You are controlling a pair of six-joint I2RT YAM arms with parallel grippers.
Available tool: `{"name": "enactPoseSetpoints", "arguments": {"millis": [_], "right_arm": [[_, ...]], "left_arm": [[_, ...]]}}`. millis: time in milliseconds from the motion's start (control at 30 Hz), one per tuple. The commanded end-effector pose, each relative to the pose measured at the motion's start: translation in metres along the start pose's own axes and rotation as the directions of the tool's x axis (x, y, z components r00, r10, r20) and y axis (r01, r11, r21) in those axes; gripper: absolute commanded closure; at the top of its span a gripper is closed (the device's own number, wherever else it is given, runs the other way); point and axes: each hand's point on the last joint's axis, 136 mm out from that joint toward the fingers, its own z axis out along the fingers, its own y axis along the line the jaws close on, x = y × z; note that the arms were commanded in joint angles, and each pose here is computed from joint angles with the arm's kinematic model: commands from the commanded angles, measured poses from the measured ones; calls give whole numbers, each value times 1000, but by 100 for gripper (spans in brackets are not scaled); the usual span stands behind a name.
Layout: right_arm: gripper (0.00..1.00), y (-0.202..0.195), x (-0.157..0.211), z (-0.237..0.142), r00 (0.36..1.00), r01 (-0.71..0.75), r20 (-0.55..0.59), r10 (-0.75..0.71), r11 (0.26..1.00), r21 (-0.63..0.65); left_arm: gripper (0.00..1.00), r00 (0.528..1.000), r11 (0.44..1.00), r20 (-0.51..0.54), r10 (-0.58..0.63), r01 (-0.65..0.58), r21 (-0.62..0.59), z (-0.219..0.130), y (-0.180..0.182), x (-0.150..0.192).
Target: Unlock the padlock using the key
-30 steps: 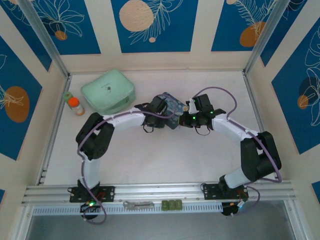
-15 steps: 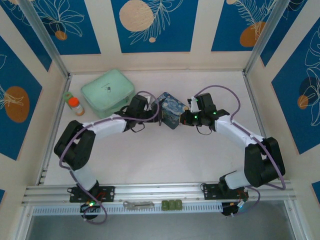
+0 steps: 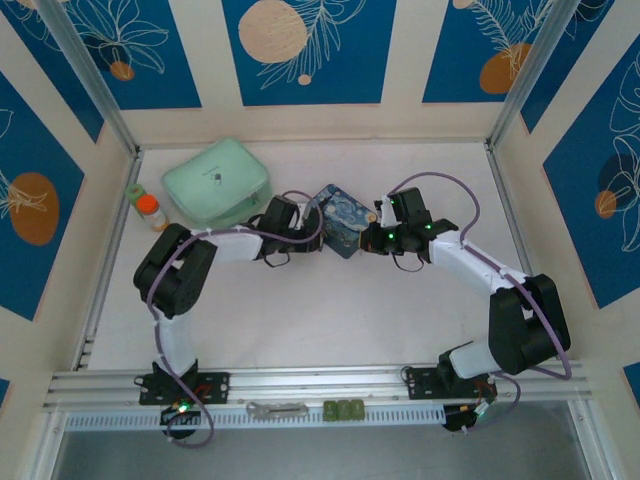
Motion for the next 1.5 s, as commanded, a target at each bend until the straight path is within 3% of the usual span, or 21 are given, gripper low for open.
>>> {"name": "enactPoseSetpoints", "arguments": {"millis": [0, 167, 300, 433, 600, 800, 1133, 1467], "right_arm": [[100, 7, -3, -8, 1000, 11, 15, -11, 1000, -5], [100, 5, -1, -5, 1000, 9, 7, -9, 1000, -2], [100, 6, -1, -7, 1000, 9, 12, -9, 1000, -2], [100, 5, 2, -9, 1000, 12, 12, -12, 1000, 3], [100, 6, 2, -7, 1000, 9, 1, -9, 1000, 2], [100, 10, 1, -7, 1000, 19, -2, -19, 1000, 9], [100, 14, -2, -5, 1000, 29, -8, -29, 1000, 7], [100, 13, 0, -2, 999, 30, -17, -29, 999, 12]], "left_arm": [[59, 1000, 996, -5, -24, 25, 85, -1, -31, 1], [49, 998, 990, -15, -64, 65, 122, -1, -51, 11], [45, 994, 993, 51, -100, 97, 67, -12, -28, 6], [42, 990, 979, 116, -76, 52, 196, -28, -18, -10], [41, 996, 936, 73, 58, -80, 344, -21, -27, -12], [41, 986, 927, 72, 153, -169, 334, -3, -21, -9], [44, 966, 924, 169, 195, -239, 299, 22, -27, -11], [48, 978, 913, 174, 119, -177, 369, 32, -44, -2]]}}
